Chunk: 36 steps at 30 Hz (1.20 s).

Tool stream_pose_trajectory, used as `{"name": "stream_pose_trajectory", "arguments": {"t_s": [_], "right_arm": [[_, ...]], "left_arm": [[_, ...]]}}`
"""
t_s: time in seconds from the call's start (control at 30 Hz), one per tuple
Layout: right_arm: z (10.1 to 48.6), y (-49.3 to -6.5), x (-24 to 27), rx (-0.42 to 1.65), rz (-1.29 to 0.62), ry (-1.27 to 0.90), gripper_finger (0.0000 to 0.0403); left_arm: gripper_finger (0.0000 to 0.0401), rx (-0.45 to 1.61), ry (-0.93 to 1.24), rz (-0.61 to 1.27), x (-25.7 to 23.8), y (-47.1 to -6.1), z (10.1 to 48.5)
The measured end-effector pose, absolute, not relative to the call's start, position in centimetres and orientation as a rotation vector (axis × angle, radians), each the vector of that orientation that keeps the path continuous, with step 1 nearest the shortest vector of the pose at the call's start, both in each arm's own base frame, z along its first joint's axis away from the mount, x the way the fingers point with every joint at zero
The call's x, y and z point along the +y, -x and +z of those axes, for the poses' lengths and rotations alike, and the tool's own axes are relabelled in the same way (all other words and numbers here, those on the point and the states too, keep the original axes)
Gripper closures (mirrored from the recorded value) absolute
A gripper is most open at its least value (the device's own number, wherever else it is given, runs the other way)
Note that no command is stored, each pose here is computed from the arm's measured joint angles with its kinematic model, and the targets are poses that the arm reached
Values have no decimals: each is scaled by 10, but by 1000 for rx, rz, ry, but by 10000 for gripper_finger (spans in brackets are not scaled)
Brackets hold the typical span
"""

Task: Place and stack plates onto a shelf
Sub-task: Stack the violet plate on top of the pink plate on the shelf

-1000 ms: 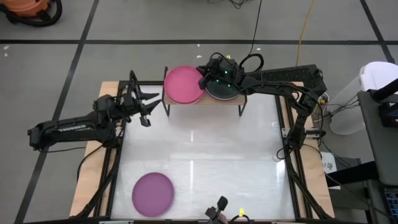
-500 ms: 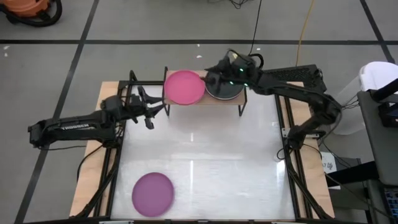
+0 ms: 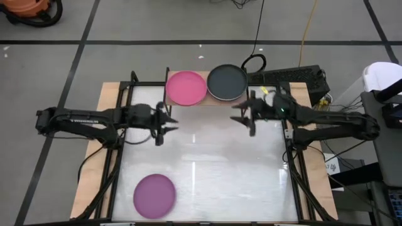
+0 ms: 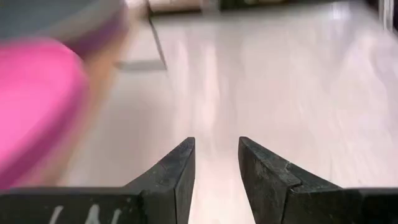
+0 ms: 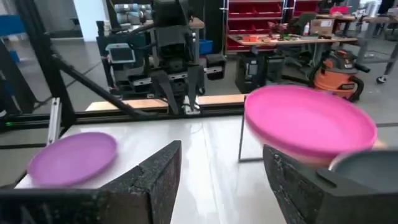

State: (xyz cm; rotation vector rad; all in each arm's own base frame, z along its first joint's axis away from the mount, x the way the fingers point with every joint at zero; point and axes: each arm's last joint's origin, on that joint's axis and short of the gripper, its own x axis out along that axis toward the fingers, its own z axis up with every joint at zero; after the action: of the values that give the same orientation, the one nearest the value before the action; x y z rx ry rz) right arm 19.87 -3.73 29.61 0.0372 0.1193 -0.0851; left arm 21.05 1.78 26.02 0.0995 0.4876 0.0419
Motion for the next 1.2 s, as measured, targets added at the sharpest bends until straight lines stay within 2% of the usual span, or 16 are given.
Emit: {"name": "stream_pose_trajectory", "arguments": {"t_s": [0.23,0.43,0.77,0.97,1.2], "right_arm": [[259,-169,-10,61,2,-62,197],[237,-163,-2,6,51,-72,197],[228,-161,-1,-1,53,-93,197],[228,-161,-1,-2,53,-98,197],[228,-161,-1,1,54,-141,197]], "left_arm": [[272,878,-83,-179,-7,-224,238],[272,1036,-51,-341,-34,-229,216],[272,1179,-114,-540,-89,-231,184],[272,1242,-123,-537,-102,-229,172],[272,1222,-122,-527,-109,-235,165]]}}
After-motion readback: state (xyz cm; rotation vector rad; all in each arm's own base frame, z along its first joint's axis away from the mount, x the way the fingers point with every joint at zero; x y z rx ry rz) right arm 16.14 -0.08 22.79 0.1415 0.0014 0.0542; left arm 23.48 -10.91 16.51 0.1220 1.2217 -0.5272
